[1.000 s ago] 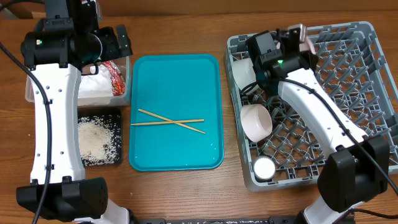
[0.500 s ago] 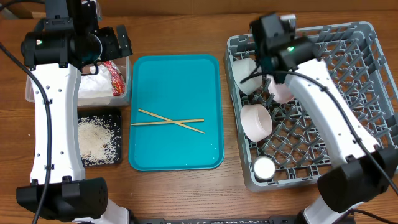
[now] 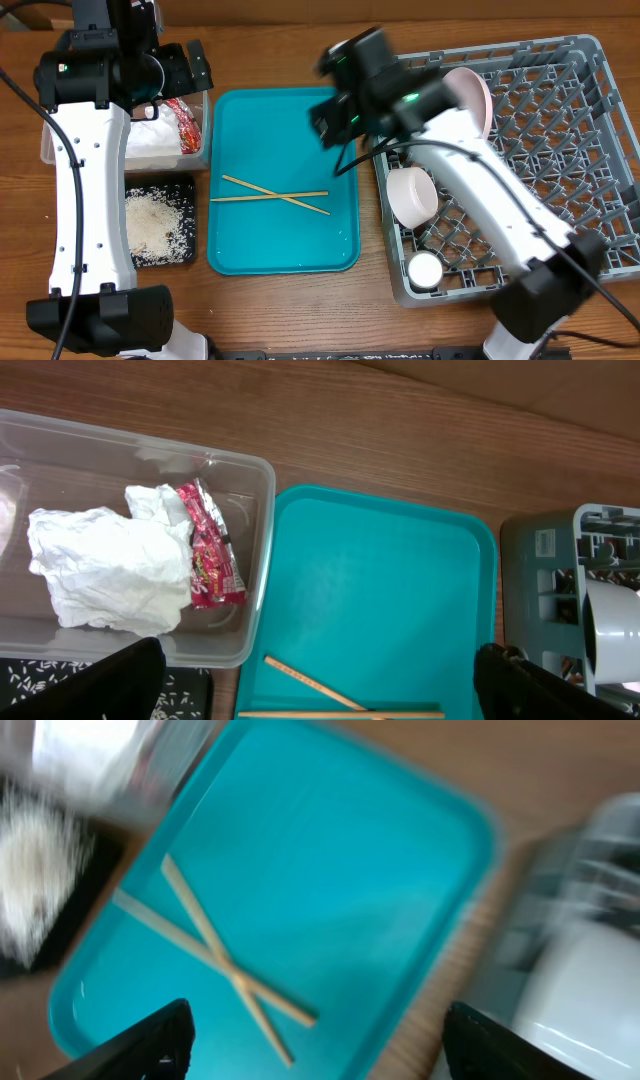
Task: Sort waste into correct bins and load items into the dishwasher
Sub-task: 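Move the right gripper to the crossed chopsticks and grasp one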
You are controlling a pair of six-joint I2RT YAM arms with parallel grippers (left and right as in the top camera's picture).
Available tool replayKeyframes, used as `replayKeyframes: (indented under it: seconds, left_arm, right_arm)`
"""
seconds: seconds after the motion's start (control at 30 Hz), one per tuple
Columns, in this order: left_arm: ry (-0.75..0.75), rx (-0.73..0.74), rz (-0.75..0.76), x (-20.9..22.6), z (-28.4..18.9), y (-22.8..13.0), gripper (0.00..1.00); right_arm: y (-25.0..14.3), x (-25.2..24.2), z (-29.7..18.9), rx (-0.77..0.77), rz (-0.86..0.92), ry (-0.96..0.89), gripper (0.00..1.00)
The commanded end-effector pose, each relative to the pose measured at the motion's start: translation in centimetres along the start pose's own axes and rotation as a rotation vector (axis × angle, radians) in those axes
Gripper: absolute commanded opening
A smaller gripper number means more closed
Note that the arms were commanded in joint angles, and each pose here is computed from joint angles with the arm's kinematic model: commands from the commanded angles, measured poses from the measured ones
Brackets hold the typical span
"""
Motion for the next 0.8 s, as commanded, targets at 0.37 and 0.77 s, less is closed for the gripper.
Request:
replayKeyframes:
  seconds: [0.37,0.77]
  left_arm:
    - [-0.015,-0.010,-0.004,-0.3,-0.4,0.1,1.00]
    - [-0.015,-0.010,-0.004,-0.3,-0.4,0.1,1.00]
  right_arm:
    - [-5.1,8.5,12.8,0.245,-0.479,0.152,0.70]
    - [-7.3,8.7,18.7,0.302,-0.480,0.165,0.55]
Point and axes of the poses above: each gripper's point midway between its finger pads, its own z axis out along the fingers, its own x axis along the line the jaws close on, y = z × x, the point moved 7 cm from there along -z, back along the fingers, and after that the axes turned 7 degrees about -z, right-handed, at the moved point
